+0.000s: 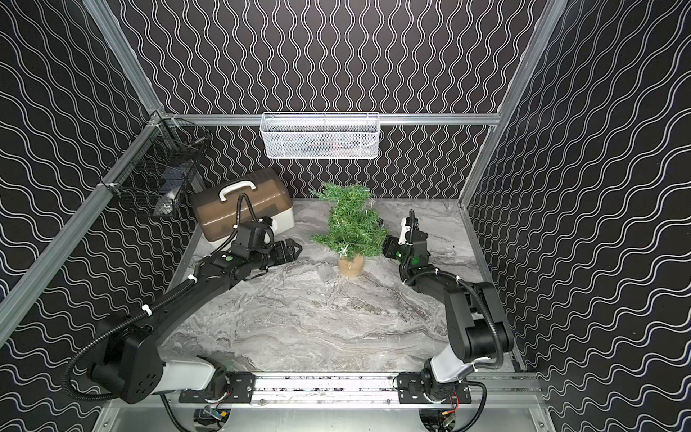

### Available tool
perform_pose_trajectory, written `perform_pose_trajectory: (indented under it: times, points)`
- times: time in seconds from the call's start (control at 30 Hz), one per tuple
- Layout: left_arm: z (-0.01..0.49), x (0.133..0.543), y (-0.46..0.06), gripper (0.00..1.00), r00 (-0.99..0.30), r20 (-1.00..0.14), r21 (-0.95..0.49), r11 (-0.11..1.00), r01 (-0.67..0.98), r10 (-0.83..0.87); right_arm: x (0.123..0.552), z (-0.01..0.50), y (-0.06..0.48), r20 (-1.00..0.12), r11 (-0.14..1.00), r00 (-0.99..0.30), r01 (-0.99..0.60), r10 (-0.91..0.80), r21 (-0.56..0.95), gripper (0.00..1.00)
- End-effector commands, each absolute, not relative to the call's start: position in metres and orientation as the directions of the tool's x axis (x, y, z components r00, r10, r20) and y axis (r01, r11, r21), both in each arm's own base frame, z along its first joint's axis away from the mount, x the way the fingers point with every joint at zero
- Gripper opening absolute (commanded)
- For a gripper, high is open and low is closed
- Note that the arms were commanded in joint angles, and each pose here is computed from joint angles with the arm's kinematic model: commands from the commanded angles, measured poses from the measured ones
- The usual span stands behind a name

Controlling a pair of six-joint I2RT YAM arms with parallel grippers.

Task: Remove string lights from the small christmas tree
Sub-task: Pick up the light string from the Christmas tree.

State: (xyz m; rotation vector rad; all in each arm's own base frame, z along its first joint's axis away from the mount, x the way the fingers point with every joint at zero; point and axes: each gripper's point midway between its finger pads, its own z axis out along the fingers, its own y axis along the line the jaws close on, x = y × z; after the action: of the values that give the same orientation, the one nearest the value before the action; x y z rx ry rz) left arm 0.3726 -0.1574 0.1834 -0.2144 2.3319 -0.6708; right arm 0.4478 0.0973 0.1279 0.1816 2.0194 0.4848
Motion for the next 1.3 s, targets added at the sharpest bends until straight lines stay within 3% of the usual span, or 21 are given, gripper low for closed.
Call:
perform_pose_trajectory:
  times: [0.0, 0.3, 0.67, 0.93, 1.27]
  points:
    - [0.193, 0.376, -0.156, 0.85, -0.729, -0.609, -0.505, 0.862, 0.050, -0.314, 0.462, 0.151, 0.092, -0.854, 0.904, -0.367, -0.071, 0.368, 0.421, 0.53]
    - [0.194, 0.379, -0.157, 0.85, -0.727, -0.613, -0.503, 0.863, 0.055, -0.311, 0.449, 0.172, 0.079, -0.881, 0.926, -0.315, -0.021, 0.352, 0.377, 0.00]
    - [0.198, 0.381, -0.158, 0.85, -0.723, -0.618, -0.505, 0.861, 0.062, -0.310, 0.459, 0.213, 0.048, -0.890, 0.935, -0.292, 0.167, 0.350, 0.313, 0.00]
    - [0.201, 0.378, -0.157, 0.85, -0.717, -0.621, -0.509, 0.858, 0.062, -0.316, 0.489, 0.254, 0.051, -0.892, 0.922, -0.246, 0.186, 0.379, 0.340, 0.00]
    - [0.199, 0.375, -0.155, 0.85, -0.717, -0.621, -0.507, 0.860, 0.059, -0.317, 0.478, 0.295, 0.058, -0.906, 0.923, -0.189, 0.134, 0.380, 0.359, 0.00]
